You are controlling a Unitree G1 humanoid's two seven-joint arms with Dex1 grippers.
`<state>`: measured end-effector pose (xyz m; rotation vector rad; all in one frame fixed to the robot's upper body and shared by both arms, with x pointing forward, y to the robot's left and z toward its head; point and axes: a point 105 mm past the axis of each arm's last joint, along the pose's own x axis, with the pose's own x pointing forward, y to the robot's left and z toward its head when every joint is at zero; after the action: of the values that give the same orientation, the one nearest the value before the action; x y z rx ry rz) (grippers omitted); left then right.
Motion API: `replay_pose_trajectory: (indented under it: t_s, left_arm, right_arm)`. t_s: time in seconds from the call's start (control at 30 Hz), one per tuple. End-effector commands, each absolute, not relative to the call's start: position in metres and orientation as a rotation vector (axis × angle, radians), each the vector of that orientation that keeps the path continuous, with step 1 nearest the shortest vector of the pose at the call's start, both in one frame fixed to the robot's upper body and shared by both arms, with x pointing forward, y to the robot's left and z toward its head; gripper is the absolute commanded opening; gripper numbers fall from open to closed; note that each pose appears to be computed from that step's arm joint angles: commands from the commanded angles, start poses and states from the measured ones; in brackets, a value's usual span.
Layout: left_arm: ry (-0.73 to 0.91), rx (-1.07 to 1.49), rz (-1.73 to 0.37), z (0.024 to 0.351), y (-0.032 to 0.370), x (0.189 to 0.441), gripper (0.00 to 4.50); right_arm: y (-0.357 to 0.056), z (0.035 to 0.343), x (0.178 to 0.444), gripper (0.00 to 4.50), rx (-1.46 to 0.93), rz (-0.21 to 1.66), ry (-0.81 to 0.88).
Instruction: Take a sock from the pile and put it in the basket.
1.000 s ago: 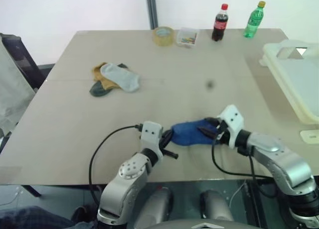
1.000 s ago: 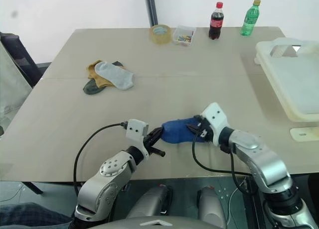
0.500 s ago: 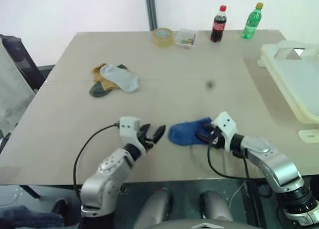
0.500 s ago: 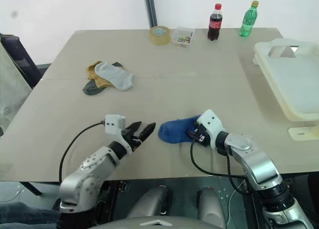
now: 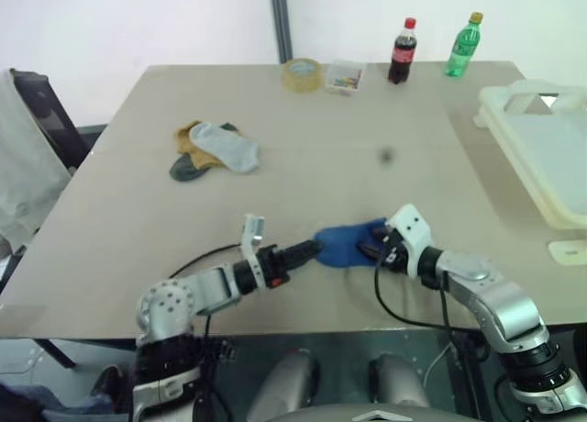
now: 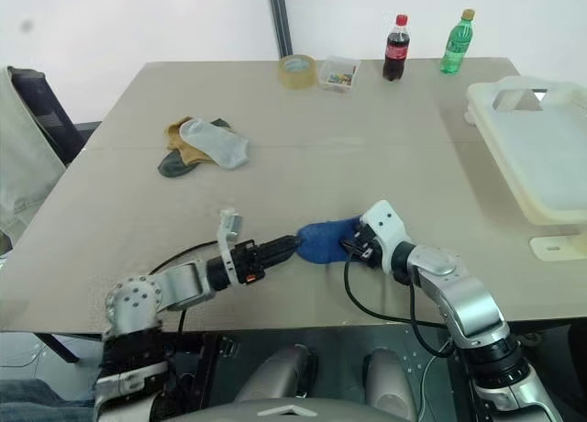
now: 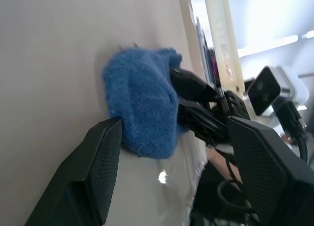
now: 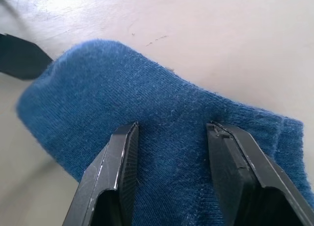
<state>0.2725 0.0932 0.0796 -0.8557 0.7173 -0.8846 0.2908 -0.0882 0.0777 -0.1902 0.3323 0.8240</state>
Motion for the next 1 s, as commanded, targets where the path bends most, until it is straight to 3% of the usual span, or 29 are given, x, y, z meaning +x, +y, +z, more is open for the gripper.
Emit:
replay_pose_trajectory:
  t_s: [0.03,0.27,0.5,0.63,0.73,1.0]
  left_arm:
    - [0.862,-0.77,-0.817,0.047,0.088,0.272,3.58]
    - [0.826,-0.836,-0.837,0.05,0.072,0.285,3.58]
    - [0.608,-0.955,-0.775,0.066,0.074,0.318,3.58]
    - [0.629,-1.0,-0.841,0.066,0.062,0.311,3.58]
    - [0.614,-1.089,-0.995,0.09,0.049,0.296,3.58]
    - [0.634,-1.21,-1.067,0.106,0.057,0.286,3.58]
  right_arm:
    - [-0.085,0.071,0.288,2.21,-0.186,0.829,0.365]
    - [-0.09,0.072,0.287,2.21,-0.191,0.797,0.358]
    - [-0.09,0.07,0.287,2.21,-0.194,0.777,0.358]
    - [-0.09,0.072,0.29,2.21,-0.206,0.771,0.349]
    - [-0.094,0.073,0.291,2.21,-0.215,0.763,0.348]
    - [-0.097,0.074,0.294,2.21,-0.218,0.747,0.345]
